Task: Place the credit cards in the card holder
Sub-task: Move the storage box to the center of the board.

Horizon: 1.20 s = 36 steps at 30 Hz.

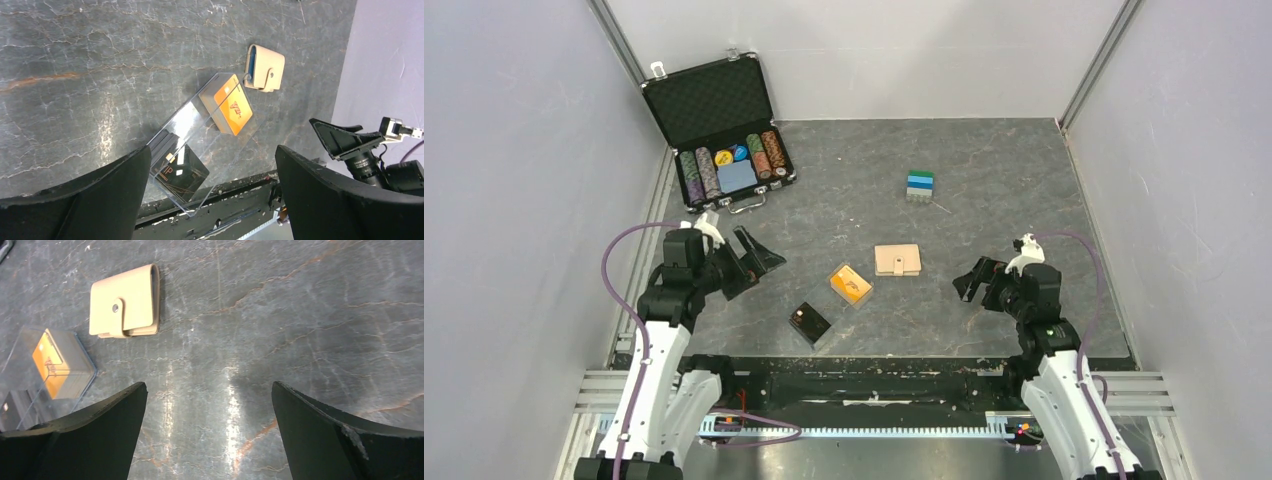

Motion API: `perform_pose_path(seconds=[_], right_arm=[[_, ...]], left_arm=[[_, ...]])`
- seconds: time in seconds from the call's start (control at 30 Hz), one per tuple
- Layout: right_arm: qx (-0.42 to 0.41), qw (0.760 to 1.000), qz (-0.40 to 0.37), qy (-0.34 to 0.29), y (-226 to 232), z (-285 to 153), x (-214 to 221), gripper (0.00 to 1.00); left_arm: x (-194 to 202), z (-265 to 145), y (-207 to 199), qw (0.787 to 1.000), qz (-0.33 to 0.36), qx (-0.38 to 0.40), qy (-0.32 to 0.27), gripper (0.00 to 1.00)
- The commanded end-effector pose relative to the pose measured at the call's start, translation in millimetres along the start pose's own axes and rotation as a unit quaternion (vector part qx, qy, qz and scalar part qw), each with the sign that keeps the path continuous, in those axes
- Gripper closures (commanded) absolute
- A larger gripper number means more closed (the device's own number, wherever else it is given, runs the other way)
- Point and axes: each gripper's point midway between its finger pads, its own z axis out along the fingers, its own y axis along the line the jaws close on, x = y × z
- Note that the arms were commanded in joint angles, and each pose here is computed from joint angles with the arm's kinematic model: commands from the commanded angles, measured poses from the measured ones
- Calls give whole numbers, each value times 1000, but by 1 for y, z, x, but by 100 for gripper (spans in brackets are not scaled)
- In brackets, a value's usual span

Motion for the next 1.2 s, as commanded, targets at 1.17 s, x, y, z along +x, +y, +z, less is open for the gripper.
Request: perform_pose_path(seconds=[1.17], right_arm=[[-85,986,-29,142,49,34,62,2]], left_arm=[[101,48,21,960,121,-208,140,4]])
